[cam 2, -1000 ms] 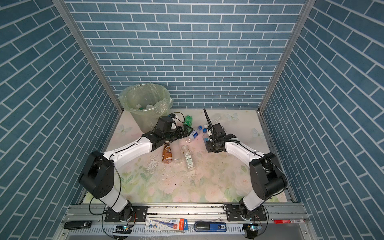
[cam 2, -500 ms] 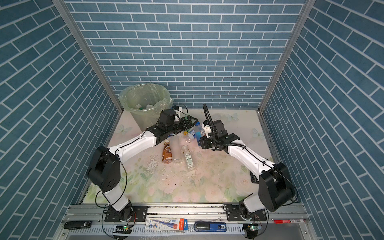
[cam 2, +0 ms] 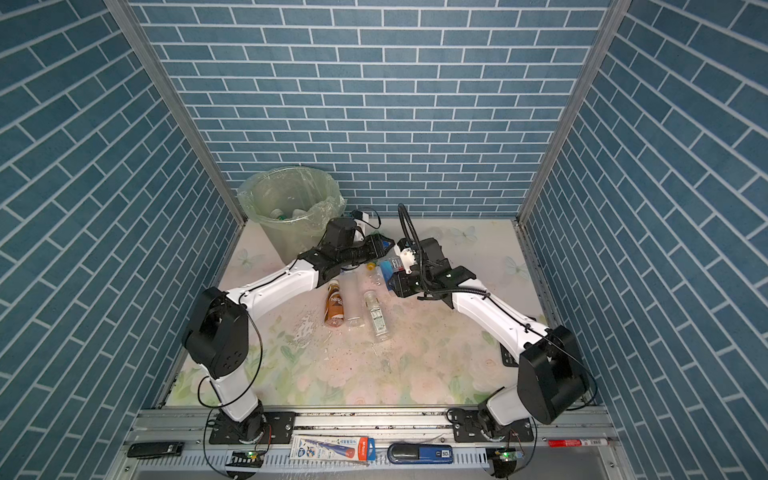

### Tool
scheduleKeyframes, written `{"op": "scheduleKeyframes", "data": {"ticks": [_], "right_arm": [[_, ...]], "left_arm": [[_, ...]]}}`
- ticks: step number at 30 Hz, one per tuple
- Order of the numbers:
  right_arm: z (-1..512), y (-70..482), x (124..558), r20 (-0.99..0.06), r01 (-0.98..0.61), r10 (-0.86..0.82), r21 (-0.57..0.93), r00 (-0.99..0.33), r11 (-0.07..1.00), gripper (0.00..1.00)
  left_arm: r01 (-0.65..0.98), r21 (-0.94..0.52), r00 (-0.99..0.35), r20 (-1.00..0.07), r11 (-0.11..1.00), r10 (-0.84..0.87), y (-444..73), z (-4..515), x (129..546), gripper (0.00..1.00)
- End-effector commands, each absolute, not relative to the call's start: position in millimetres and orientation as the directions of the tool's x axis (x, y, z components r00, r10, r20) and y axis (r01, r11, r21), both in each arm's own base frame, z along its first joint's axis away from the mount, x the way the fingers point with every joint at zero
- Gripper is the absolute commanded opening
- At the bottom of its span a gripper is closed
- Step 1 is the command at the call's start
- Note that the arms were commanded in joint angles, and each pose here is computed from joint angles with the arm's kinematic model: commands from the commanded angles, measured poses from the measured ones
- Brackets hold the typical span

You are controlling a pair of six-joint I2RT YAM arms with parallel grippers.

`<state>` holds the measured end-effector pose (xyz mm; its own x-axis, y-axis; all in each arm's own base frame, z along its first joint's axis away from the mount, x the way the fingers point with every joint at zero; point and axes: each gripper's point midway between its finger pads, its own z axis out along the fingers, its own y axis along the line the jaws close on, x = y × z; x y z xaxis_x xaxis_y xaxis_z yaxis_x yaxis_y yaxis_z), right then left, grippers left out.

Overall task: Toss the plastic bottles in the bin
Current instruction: 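Grasp the Fiji bottle's blue cap with the left gripper, then carry the Fiji bottle over the bin with the left gripper while the right gripper releases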

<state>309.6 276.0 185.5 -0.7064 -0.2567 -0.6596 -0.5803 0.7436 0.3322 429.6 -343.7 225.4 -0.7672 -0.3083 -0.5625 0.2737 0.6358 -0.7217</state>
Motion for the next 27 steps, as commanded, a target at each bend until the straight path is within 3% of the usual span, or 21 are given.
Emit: {"op": "scheduleKeyframes", "data": {"ticks": [1, 6, 15, 21, 27], "right_arm": [[216.8, 289.5, 315.0, -0.719, -0.620, -0.228, 0.343, -0.657, 0.706, 0.47], [218.5, 290.7, 313.9, -0.724, -0.625, -0.227, 0.343, -0.652, 0.702, 0.56], [237.8, 287.0, 310.5, -0.758, -0.639, -0.212, 0.324, -0.616, 0.697, 0.78], [269.5, 280.6, 311.8, -0.815, -0.652, -0.185, 0.280, -0.550, 0.705, 0.99], [315.7, 285.5, 313.5, -0.883, -0.689, -0.161, 0.218, -0.440, 0.691, 0.99]], "left_arm": [[0.292, -0.707, -0.762, -0.579, 0.644, -0.291, -345.8, 229.9, 428.7, 0.45], [0.313, -0.692, -0.744, -0.604, 0.651, -0.285, -343.1, 240.0, 428.5, 0.27], [0.355, -0.634, -0.699, -0.668, 0.687, -0.255, -334.9, 265.1, 427.5, 0.25], [0.396, -0.534, -0.610, -0.761, 0.747, -0.220, -314.8, 310.0, 432.6, 0.26], [0.406, -0.435, -0.481, -0.850, 0.803, -0.218, -284.1, 369.4, 443.5, 0.28]]}}
